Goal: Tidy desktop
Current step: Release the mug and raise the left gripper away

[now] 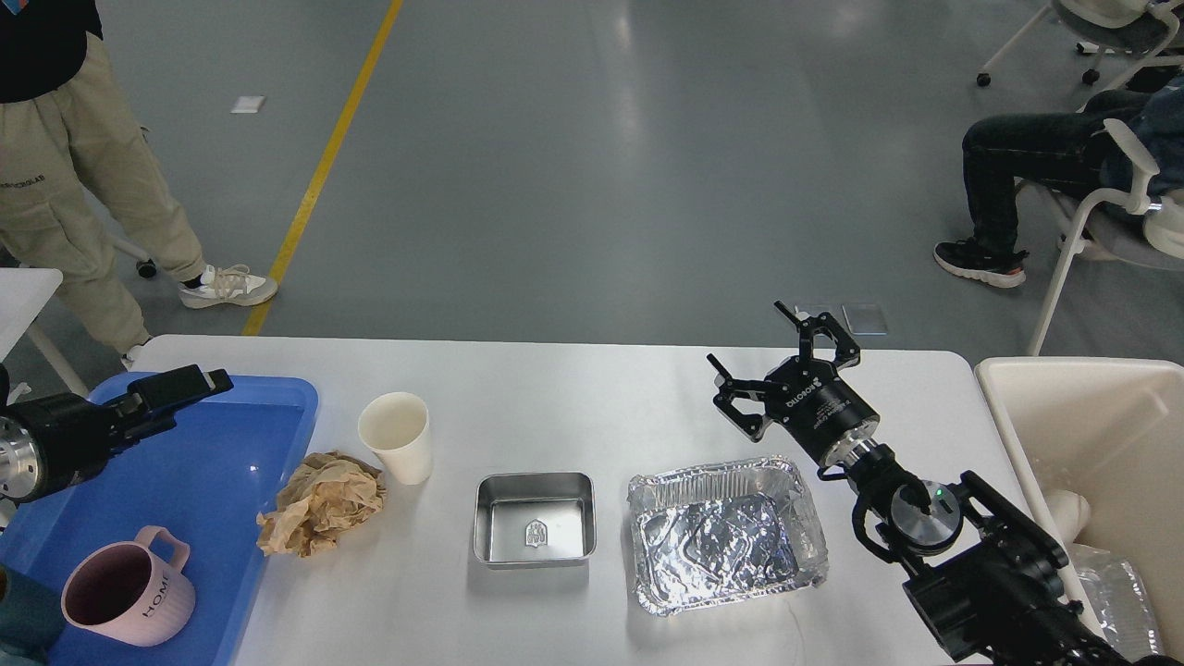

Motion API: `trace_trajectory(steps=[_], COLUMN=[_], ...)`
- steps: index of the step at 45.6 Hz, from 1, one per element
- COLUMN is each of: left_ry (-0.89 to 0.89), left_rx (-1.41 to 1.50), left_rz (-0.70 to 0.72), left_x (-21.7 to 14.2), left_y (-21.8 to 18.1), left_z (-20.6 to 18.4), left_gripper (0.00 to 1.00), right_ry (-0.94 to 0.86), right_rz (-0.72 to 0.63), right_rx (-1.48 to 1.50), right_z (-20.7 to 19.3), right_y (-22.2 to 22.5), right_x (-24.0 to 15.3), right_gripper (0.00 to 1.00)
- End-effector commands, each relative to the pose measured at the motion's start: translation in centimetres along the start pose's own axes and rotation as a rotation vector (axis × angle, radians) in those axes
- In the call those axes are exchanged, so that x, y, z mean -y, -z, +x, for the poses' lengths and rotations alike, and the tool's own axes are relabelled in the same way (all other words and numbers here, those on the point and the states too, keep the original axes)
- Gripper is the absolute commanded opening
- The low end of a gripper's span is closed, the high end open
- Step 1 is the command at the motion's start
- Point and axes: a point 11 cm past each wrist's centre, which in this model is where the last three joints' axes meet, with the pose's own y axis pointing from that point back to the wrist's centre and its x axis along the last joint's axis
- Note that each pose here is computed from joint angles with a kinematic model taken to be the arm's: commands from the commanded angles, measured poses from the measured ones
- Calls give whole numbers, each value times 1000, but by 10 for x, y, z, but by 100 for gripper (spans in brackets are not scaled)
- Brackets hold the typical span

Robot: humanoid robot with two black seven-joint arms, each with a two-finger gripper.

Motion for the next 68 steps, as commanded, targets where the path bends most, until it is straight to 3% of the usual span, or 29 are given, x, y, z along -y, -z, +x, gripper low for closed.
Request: trace_trajectory(steps=[1,9,17,33,62,68], left_ry=[21,-6,-107,-230,-283,-233], left_rx=[-81,-331,-521,-702,-690,-610], left_rz=[32,41,-41,-18,59,76], left_x=[-22,-51,-68,-102,-102,-88], left_y=[-2,9,5,14,40,39], left_z=[-7,-10,2,27,29,26], left_gripper=[97,97,97,97,97,97], right_ry=[4,-1,-10,-18,7,13], right_rz=[-3,-1,2,2,1,1], right_rx=[8,3,1,-4,-5,-5], right_z=[-1,0,3,6,-2,-4], right_y=[-4,-1,0,3,2,2], right_x=[2,0,-3,-7,-3,-2], right_gripper=[100,100,100,100,100,100])
